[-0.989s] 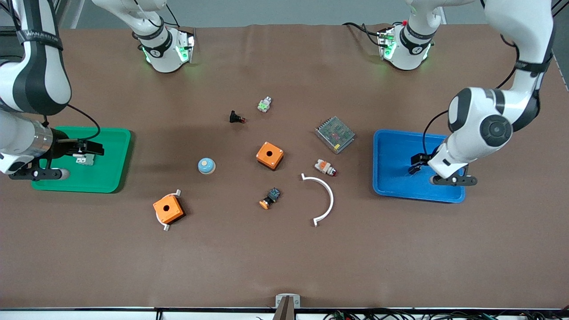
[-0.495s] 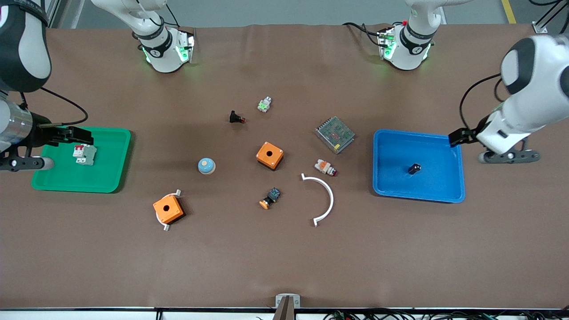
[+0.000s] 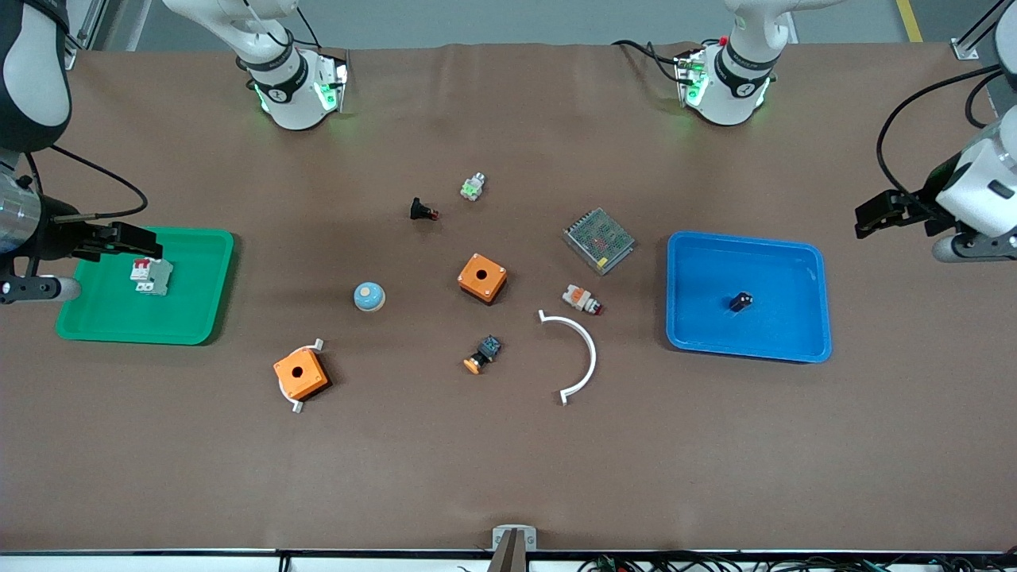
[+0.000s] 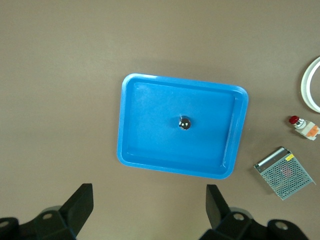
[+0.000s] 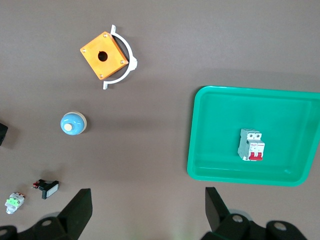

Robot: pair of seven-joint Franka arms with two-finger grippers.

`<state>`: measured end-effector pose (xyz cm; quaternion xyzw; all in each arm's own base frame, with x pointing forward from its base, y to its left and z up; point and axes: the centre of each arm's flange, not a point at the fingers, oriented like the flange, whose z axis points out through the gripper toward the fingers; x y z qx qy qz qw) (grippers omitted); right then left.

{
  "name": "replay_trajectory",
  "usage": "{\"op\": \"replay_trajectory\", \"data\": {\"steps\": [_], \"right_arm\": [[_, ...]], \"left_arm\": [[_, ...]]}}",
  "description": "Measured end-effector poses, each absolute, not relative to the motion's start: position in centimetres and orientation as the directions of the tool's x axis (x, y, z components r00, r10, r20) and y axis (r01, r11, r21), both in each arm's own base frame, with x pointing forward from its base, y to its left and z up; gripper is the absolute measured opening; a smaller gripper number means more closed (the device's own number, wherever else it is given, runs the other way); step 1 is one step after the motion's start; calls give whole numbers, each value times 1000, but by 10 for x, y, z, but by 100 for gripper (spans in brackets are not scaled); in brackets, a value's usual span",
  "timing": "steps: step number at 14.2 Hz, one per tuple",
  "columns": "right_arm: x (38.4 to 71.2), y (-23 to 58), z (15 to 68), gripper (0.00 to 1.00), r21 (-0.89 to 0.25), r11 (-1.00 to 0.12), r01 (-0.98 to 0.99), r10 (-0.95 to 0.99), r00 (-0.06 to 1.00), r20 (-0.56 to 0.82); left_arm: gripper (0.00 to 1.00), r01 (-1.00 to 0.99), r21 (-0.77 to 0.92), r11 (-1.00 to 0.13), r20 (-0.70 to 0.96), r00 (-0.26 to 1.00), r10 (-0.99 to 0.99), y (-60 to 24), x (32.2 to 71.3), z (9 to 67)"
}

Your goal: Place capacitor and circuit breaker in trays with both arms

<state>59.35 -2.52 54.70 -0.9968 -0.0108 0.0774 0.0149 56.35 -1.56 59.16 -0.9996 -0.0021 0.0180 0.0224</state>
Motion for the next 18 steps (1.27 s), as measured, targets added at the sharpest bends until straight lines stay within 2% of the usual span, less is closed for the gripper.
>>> {"op": "replay_trajectory", "data": {"steps": [6, 11, 18], "right_arm": [[599, -20, 584, 100, -28, -999, 31, 33, 997, -75], [594, -14, 579, 100, -32, -999, 41, 44, 991, -129], [584, -7, 598, 100, -30, -998, 52, 55, 992, -112]], "left_arm": [[100, -2, -41, -999, 20, 1000, -3, -20, 565, 622], [100, -1, -36, -999, 28, 1000, -2, -20, 566, 626], [100, 14, -3, -1000, 33, 999, 14, -21, 571, 628]]}}
